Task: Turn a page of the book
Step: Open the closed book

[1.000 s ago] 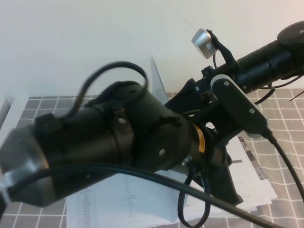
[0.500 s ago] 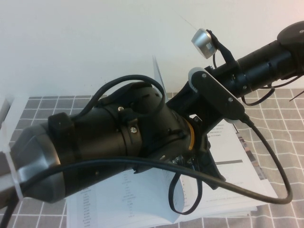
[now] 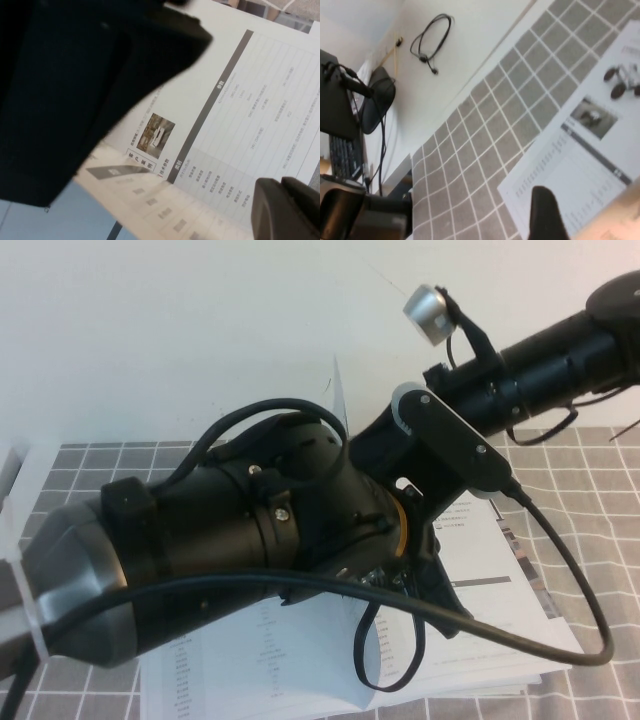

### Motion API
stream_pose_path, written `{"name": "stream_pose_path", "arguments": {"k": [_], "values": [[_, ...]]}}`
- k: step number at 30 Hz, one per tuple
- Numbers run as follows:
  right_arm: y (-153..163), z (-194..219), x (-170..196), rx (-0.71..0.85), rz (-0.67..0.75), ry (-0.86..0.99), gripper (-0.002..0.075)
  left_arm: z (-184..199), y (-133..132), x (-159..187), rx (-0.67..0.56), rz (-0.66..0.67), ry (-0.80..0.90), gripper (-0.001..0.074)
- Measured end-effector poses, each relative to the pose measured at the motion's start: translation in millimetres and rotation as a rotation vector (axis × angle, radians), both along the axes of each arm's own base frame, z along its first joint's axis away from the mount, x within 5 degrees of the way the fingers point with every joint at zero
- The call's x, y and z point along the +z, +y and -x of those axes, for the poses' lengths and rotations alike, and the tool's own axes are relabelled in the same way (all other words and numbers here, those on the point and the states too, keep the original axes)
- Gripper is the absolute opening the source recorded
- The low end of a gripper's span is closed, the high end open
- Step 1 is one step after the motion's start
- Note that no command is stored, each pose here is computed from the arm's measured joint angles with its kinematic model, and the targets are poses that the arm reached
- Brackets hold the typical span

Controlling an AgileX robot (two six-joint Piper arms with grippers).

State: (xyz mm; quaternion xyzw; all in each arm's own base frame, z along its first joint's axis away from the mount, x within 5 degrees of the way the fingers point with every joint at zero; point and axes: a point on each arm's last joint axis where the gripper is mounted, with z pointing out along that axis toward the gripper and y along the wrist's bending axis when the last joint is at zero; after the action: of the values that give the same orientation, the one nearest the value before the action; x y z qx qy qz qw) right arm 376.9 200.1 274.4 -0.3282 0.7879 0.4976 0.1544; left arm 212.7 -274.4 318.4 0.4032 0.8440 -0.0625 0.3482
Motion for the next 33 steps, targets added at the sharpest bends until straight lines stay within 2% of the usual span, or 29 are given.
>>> {"name": "stream_pose_path", "arguments": {"k": [5,9,15,18,20,25,28,33], "values": [[1.6,-7.1,25.8,0.000,-0.013,-0.092,0.0388,0.3,1.0,-0.7,0.006,-0.010,0.008,-0.0004],[-0.5,-10.2,38.6,0.012,0.039,-0.163,0.0388,-0.1,2.2,-1.3,0.013,-0.018,0.014,-0.0004],[-14.7,-14.9,31.5,0.020,0.297,-0.232,0.0376,-1.2,3.5,-1.5,0.025,-0.017,0.019,-0.0004],[-23.4,-17.7,21.2,0.012,0.432,-0.228,0.0316,-1.7,4.0,-1.5,0.037,-0.010,0.023,-0.0004],[-26.6,-21.2,11.3,0.011,0.492,-0.215,0.0244,-1.8,4.2,-1.5,0.044,-0.009,0.025,-0.0004],[-25.5,-32.2,-23.7,0.015,0.543,-0.128,0.0056,-1.6,4.7,-1.9,0.055,-0.008,0.033,-0.0004],[-22.4,-39.1,-52.2,0.026,0.550,-0.057,0.0015,-1.4,5.5,-2.4,0.061,-0.016,0.039,-0.0004],[-17.4,-45.4,-85.3,0.026,0.535,0.030,0.0001,-0.5,8.4,-4.2,0.081,-0.043,0.059,-0.0004]]}}
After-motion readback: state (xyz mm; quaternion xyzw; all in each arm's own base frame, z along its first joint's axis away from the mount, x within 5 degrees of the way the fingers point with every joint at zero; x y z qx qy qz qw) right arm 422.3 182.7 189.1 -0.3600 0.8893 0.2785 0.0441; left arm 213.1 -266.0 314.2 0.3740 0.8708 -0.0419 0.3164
